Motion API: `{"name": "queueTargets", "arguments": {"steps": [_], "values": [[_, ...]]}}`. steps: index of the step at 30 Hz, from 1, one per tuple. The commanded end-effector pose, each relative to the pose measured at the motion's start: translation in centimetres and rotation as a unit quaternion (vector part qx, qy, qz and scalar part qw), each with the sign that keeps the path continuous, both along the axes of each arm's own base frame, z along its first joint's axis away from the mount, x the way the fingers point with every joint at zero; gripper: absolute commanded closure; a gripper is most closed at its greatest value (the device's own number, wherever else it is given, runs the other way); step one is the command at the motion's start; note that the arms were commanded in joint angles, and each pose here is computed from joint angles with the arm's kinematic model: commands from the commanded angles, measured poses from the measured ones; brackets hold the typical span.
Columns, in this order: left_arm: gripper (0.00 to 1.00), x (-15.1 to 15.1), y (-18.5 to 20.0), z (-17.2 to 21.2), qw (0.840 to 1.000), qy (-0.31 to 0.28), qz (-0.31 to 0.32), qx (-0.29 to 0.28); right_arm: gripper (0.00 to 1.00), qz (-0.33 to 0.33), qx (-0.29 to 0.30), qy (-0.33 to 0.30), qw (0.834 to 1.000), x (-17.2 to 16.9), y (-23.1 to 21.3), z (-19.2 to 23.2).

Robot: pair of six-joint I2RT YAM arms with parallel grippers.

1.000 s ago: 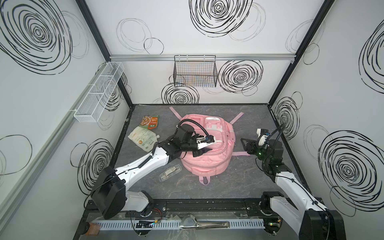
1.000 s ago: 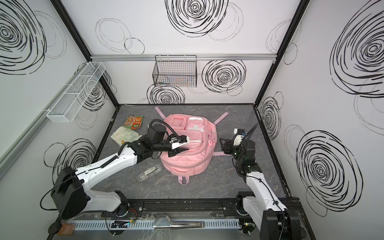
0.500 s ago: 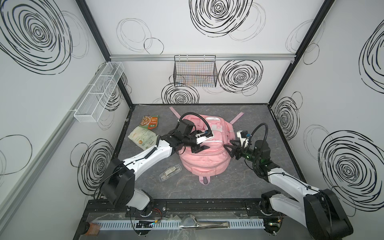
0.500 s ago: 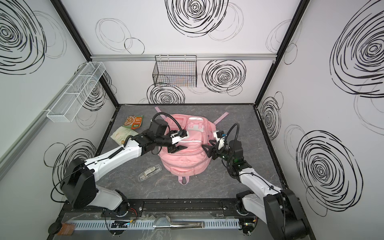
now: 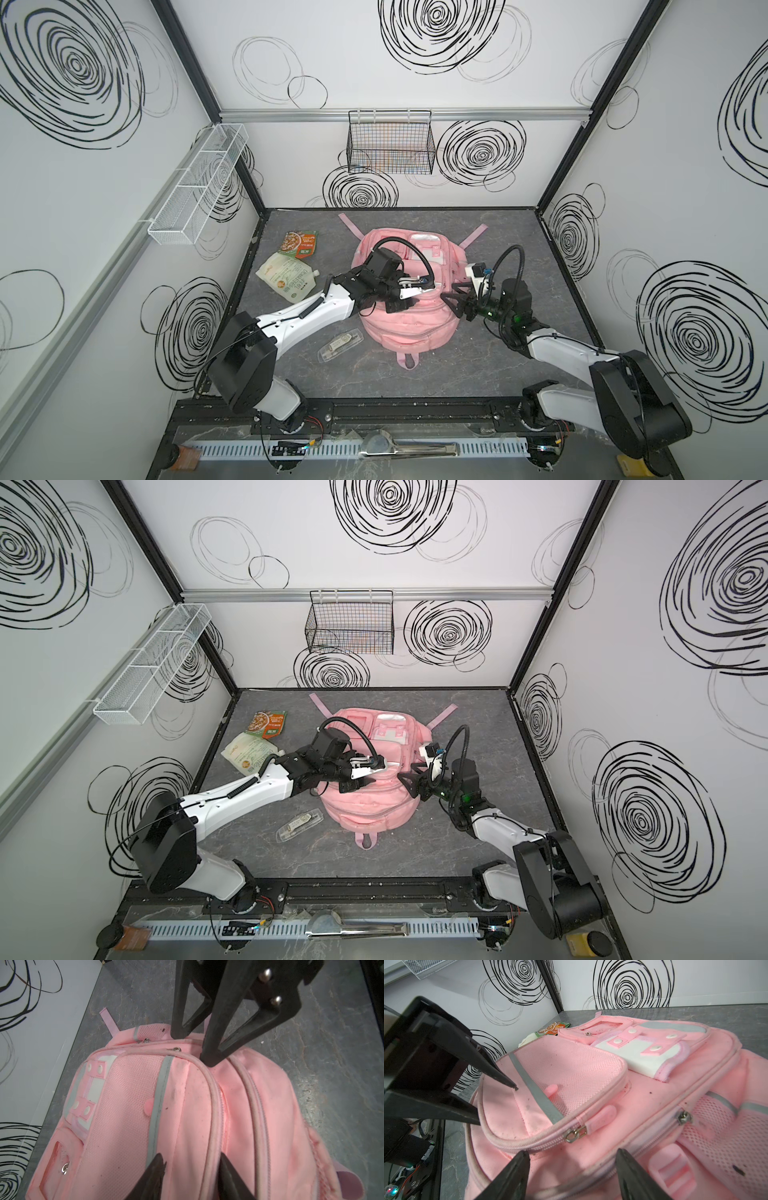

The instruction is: Pack the student bag

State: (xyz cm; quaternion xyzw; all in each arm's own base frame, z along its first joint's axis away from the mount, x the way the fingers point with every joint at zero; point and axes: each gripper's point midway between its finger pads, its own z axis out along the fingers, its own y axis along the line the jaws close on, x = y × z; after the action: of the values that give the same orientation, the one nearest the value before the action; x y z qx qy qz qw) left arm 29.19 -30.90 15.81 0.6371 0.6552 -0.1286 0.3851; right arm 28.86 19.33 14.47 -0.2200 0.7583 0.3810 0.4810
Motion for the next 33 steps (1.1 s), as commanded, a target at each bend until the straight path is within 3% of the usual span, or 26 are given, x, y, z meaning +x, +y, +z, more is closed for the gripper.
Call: {"name": "queueTargets", "arguments": {"steps": [1,5,11,15,24,33], "values": [[0.73,0.2,0.6,-1.0,0.999,-0.022,0.000,0.034,0.30,0.014,0.012,-0.053,0.998,0.2,0.7,3.3],[1.00,0.3,0.6,-0.1,0.999,-0.036,0.000,0.028,0.30,0.008,-0.002,-0.074,0.997,0.3,0.4,3.8],[1.00,0.2,1.1,4.3,0.996,-0.079,-0.007,-0.044,0.29,0.026,-0.042,-0.112,0.992,0.0,0.4,3.2],[1.00,-0.5,1.8,6.4,0.990,-0.106,-0.028,-0.083,0.29,0.057,-0.037,-0.114,0.991,-0.1,1.1,3.1],[1.00,-1.1,2.3,7.9,0.986,-0.107,-0.055,-0.119,0.29,0.157,-0.034,-0.139,0.977,-0.9,3.9,3.1],[1.00,-2.1,2.1,8.0,0.980,-0.120,-0.085,-0.134,0.29,0.180,-0.082,-0.151,0.969,1.1,4.8,1.0]]}}
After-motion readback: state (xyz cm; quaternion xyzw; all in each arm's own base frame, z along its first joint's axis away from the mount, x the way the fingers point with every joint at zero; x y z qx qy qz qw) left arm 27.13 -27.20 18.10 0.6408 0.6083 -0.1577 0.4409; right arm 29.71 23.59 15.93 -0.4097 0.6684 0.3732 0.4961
